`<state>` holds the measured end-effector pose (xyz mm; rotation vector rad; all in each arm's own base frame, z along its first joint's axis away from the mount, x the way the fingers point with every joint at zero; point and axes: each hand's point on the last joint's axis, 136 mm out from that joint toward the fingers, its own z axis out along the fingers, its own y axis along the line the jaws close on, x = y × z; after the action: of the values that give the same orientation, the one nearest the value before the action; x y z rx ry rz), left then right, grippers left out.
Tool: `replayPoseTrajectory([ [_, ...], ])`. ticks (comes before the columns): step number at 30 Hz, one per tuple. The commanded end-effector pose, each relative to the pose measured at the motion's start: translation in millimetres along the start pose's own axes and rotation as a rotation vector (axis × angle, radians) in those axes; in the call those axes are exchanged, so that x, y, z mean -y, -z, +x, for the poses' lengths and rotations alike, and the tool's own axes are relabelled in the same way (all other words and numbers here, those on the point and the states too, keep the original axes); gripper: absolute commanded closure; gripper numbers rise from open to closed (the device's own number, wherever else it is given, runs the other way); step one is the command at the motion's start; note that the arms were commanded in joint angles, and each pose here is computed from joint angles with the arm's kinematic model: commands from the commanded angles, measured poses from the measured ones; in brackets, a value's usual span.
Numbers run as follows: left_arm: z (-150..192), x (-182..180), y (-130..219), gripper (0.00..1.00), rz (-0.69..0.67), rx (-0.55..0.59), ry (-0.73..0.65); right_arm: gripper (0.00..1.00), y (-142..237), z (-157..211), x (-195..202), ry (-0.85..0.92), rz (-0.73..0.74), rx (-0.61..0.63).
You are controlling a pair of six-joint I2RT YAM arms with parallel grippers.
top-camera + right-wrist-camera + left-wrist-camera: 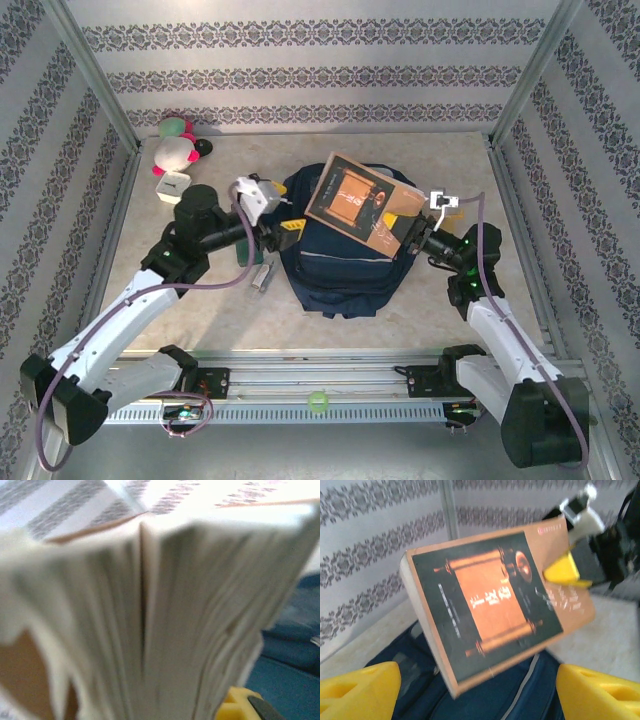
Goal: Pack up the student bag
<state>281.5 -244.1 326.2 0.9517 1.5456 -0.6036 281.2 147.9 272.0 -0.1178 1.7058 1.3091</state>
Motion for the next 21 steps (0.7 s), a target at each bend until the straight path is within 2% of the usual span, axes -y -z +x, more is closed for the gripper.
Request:
replayPoseTrajectory([
  [1, 61, 12, -20, 0.19, 0.03, -0.253, -0.185, 1.0, 23, 1, 57, -0.154, 0.366, 0.077],
  [4, 95, 30, -42, 0.17, 0.11, -0.356, -0.268, 1.0, 42, 10, 74, -0.176, 0.522, 0.076],
  [11, 152, 49, -89, 0.17, 0.243, -0.445, -0.342, 1.0, 52, 15, 73, -0.255, 0.557, 0.09],
  [15, 167, 62, -111, 0.15, 0.329, -0.441, -0.342, 1.0, 54, 14, 74, -0.277, 0.589, 0.082],
  [17, 169, 66, -121, 0.15, 0.355, -0.429, -0.336, 1.0, 58, 10, 76, -0.279, 0.614, 0.112],
  [21, 176, 81, -136, 0.14, 0.409, -0.477, -0.32, 1.0, 69, 1, 82, -0.315, 0.669, 0.199],
])
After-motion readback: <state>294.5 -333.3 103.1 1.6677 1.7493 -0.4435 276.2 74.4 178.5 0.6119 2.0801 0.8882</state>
